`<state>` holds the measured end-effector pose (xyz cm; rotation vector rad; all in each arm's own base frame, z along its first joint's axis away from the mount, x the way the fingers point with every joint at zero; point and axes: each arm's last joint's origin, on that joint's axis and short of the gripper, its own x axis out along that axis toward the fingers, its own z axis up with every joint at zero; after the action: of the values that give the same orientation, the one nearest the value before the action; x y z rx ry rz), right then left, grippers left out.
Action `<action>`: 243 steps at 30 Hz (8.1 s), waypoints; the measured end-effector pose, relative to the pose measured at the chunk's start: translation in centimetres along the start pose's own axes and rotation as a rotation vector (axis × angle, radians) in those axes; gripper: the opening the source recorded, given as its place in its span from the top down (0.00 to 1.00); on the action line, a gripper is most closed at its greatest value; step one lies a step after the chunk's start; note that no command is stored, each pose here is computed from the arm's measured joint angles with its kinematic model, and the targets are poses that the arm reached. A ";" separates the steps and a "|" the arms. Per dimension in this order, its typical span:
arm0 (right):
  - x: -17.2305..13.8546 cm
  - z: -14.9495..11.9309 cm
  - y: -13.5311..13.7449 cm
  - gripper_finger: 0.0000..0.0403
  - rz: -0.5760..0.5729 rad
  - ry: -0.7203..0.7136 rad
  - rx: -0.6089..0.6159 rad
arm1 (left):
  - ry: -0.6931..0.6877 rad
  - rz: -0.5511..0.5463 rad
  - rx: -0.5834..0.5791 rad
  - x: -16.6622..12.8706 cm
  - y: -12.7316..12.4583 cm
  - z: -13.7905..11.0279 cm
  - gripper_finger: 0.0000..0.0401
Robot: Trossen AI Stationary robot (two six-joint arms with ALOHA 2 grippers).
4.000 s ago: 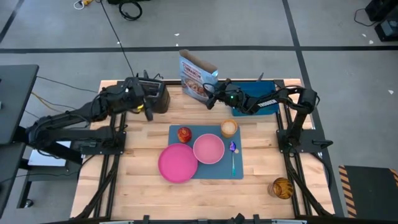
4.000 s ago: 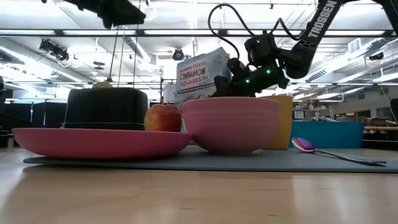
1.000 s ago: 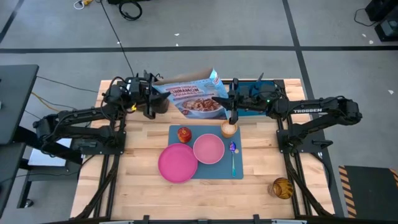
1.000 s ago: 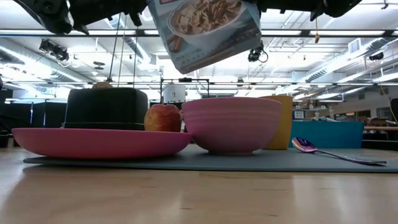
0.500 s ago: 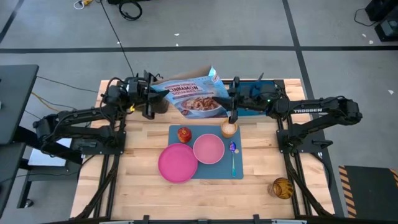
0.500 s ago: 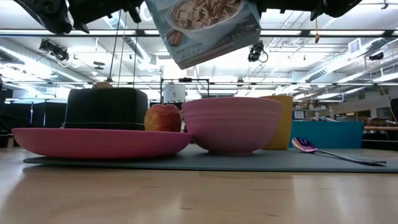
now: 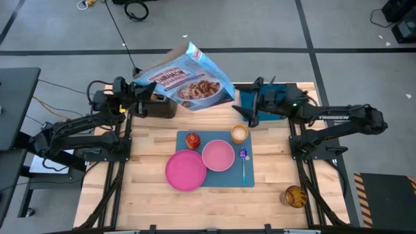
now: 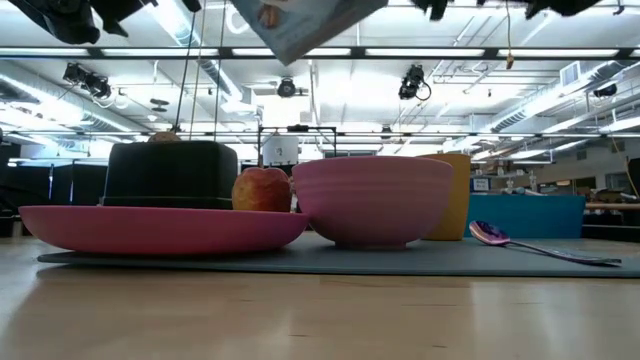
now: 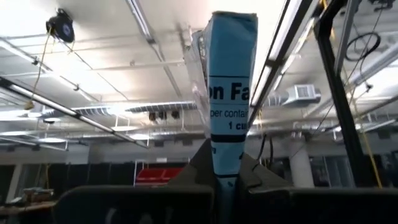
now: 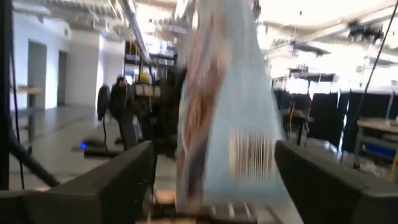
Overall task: Arrange a breakfast setting
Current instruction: Pour the cereal into the pink bowl
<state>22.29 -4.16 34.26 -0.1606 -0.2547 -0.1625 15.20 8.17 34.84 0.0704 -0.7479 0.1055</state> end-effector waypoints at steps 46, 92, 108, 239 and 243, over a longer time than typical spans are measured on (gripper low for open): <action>7.7 -6.4 0.1 0.26 -0.026 -0.357 0.143 | -0.084 -0.044 -0.056 1.1 -0.7 -2.1 0.95; -3.3 -4.0 0.8 0.64 0.036 -0.350 0.232 | 0.350 -0.185 0.079 -2.1 0.7 -0.1 0.42; -12.3 -2.8 1.4 0.65 0.179 -0.176 0.346 | 0.618 -0.094 -0.009 -2.9 -3.7 -5.3 0.42; -7.3 5.9 1.9 0.65 0.426 0.853 -0.171 | 0.858 0.027 -0.031 1.3 -7.1 -10.0 0.42; -7.0 5.7 2.2 0.65 0.433 0.874 -0.173 | 0.857 0.028 -0.033 1.3 -7.1 -10.0 0.42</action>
<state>14.68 -0.02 37.53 -0.2956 0.6656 0.1836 23.75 2.23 28.27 -0.0202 0.1058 0.1363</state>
